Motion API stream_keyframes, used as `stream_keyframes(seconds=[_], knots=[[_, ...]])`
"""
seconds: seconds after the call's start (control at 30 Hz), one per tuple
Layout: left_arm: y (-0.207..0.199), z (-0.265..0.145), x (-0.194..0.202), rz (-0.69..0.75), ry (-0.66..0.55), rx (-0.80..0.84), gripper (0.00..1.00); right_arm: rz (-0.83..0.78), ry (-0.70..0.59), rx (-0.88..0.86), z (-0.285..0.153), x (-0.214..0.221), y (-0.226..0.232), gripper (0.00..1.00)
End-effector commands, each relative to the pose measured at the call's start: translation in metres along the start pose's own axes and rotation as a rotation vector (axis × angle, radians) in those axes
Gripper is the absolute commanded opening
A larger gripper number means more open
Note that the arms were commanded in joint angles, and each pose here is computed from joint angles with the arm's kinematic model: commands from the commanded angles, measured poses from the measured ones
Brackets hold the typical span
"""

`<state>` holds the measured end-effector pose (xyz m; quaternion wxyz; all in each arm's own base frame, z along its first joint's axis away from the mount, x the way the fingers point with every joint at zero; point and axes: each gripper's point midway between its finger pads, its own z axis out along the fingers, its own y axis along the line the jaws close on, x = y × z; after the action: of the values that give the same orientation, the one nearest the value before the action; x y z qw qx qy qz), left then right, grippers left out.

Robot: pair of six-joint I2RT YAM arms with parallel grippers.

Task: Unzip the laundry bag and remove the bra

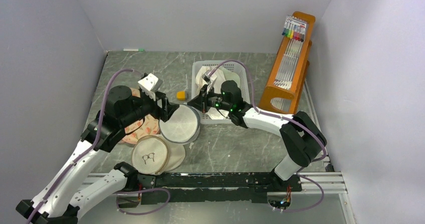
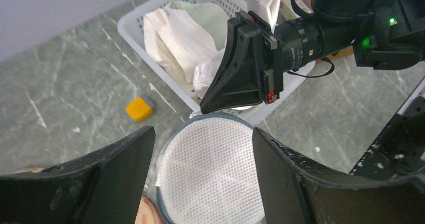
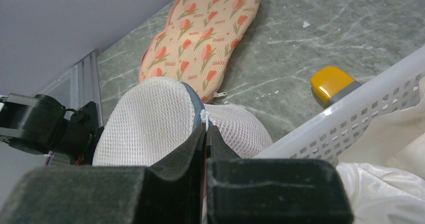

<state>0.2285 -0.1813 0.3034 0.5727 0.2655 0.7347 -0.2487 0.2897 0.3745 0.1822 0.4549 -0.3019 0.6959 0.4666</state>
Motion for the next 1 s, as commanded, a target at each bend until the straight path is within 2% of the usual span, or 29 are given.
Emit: stream_keyframes(seconds=[0.0, 0.17, 0.33, 0.6, 0.7, 0.73, 0.77, 0.8, 0.97], knots=[[-0.005, 0.004, 0.025, -0.225, 0.102, -0.023, 0.82, -0.01, -0.029, 0.001, -0.002, -0.01, 0.005, 0.0], [0.002, 0.021, 0.04, -0.32, 0.125, -0.072, 0.79, -0.019, -0.032, 0.01, -0.002, -0.011, 0.005, 0.0], [-0.004, 0.037, 0.048, -0.429, 0.123, -0.107, 0.7, -0.027, -0.038, 0.021, -0.004, -0.013, 0.004, 0.0], [-0.047, 0.051, 0.083, -0.342, 0.213, -0.181, 0.69, -0.018, -0.03, 0.025, -0.002, -0.01, 0.003, 0.0], [-0.054, 0.052, 0.092, -0.238, 0.232, -0.312, 0.73, -0.017, -0.029, 0.021, -0.003, -0.009, 0.003, 0.0], [-0.056, 0.052, 0.094, -0.209, 0.235, -0.345, 0.78, -0.017, -0.031, 0.02, -0.003, -0.009, 0.003, 0.0], [-0.057, 0.052, 0.098, -0.18, 0.241, -0.382, 0.91, -0.019, -0.033, 0.019, -0.003, -0.01, 0.004, 0.0], [-0.058, 0.053, 0.1, -0.149, 0.242, -0.414, 0.97, -0.019, -0.033, 0.019, -0.003, -0.009, 0.004, 0.0], [-0.052, 0.056, 0.116, -0.045, 0.261, -0.546, 0.96, -0.018, -0.032, 0.018, -0.004, -0.01, 0.004, 0.0]])
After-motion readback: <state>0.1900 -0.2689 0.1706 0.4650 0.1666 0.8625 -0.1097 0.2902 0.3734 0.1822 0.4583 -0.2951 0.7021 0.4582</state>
